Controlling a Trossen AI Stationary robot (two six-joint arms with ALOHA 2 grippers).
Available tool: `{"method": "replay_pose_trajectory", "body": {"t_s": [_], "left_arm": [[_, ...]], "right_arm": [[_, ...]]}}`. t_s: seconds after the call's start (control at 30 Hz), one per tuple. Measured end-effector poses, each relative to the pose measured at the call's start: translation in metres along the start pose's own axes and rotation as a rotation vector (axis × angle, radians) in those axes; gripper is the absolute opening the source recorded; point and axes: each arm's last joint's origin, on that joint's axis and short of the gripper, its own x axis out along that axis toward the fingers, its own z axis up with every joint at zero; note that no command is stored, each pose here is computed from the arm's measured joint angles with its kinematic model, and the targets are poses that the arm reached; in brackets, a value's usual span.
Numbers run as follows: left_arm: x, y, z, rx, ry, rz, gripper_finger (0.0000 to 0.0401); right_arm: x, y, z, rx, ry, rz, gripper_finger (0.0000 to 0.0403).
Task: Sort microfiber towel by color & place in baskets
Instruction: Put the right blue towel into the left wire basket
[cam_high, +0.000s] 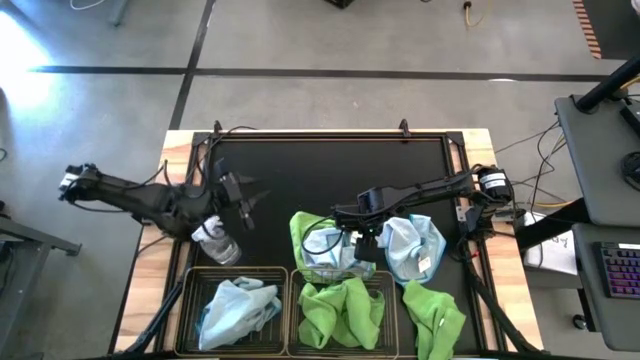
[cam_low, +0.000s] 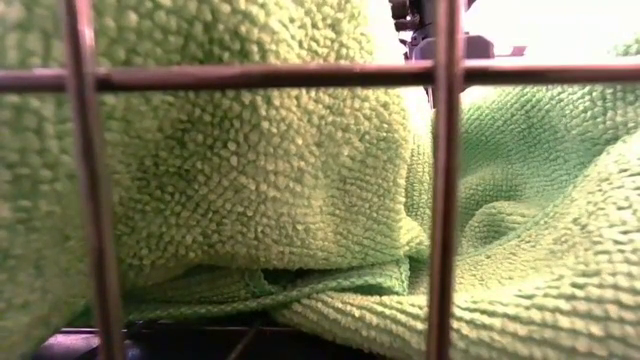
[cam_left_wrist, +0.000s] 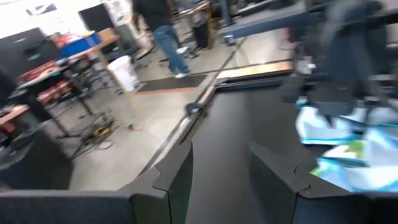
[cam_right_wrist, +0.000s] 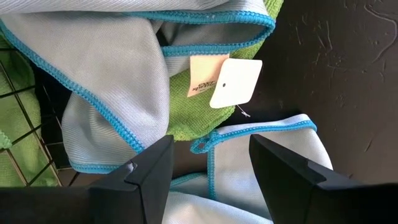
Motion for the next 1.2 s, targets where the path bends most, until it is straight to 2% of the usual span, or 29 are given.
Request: {"method": "replay_pose_trajectory", "body": {"t_s": [0.17, 0.4, 0.53, 0.7, 0.93, 1.2], "left_arm": [[0.014, 0.018, -0.012, -0.023, 0.024, -0.051, 0.0130], [0.034, 0.047, -0.042, -0.109, 0.089, -0.005, 0.0130], [0.041, 0.055, -0.061, -0.177, 0.065, -0.063, 0.0130], [0.044, 0.053, -0.084, -0.248, 0.042, -0.077, 0.0130], [0.042, 0.045, -0.109, -0.253, 0.055, -0.082, 0.0130], [0.040, 0.041, -0.124, -0.256, 0.002, -0.069, 0.0130]], "right_arm": [[0.000, 0.000, 0.000, 0.000, -0.001, 0.000, 0.0206], [0.000, 0.000, 0.000, 0.000, -0.001, 0.000, 0.0206], [0.000, 0.000, 0.000, -0.001, -0.001, 0.000, 0.0206], [0.000, 0.000, 0.000, 0.000, -0.001, 0.001, 0.0206], [0.000, 0.000, 0.000, 0.000, -0.002, 0.001, 0.0206], [0.000, 0.000, 0.001, 0.000, -0.008, 0.002, 0.0206]]}}
